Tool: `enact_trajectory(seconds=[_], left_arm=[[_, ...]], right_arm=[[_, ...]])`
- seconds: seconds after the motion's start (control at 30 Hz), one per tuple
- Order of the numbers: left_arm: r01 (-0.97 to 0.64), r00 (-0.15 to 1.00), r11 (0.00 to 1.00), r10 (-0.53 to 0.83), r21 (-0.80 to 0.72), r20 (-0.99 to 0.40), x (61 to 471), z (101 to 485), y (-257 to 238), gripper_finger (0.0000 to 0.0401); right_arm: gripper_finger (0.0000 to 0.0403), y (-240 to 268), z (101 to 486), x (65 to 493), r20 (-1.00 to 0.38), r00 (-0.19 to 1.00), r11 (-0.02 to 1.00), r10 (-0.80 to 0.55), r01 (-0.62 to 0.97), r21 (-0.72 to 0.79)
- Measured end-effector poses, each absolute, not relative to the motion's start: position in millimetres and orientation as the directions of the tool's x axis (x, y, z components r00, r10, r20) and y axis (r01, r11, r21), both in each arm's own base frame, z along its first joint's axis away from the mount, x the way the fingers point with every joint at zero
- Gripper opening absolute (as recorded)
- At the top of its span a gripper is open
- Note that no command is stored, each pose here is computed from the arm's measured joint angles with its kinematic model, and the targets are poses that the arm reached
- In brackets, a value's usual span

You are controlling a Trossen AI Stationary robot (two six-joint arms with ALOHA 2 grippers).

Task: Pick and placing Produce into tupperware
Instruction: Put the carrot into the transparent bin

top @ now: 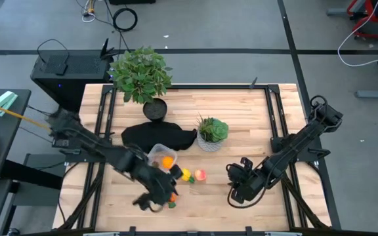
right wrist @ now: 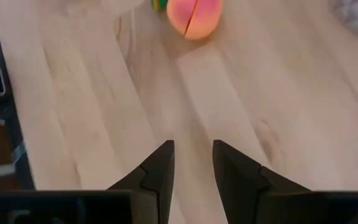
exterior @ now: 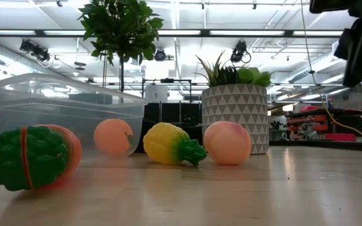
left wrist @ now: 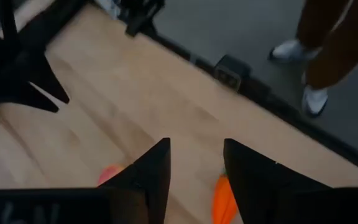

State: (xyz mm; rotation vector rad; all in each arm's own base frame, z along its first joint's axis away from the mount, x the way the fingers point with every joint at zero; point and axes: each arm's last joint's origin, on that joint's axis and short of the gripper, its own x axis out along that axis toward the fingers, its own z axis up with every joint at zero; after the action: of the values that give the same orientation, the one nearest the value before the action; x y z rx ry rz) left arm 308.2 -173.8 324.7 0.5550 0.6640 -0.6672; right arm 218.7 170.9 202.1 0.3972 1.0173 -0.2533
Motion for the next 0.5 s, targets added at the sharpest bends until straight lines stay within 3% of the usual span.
enact_trajectory(seconds=[0.27,0.5], left_arm=[[0.743,0.325,0.659,-0.204,0.116,-0.923,353.7,298.3,-195.0,0.0181],[0.869,0.167,0.489,-0.149,0.075,-0.975,366.2,264.2,-212.6,0.0217]], right_arm=[[0.0117,169.6,203.2,219.0,-0.824,0.556,0.9,-0.108,0.407,0.157],[0.012,169.0,203.4,219.3,-0.814,0.566,0.912,-0.126,0.39,0.13]])
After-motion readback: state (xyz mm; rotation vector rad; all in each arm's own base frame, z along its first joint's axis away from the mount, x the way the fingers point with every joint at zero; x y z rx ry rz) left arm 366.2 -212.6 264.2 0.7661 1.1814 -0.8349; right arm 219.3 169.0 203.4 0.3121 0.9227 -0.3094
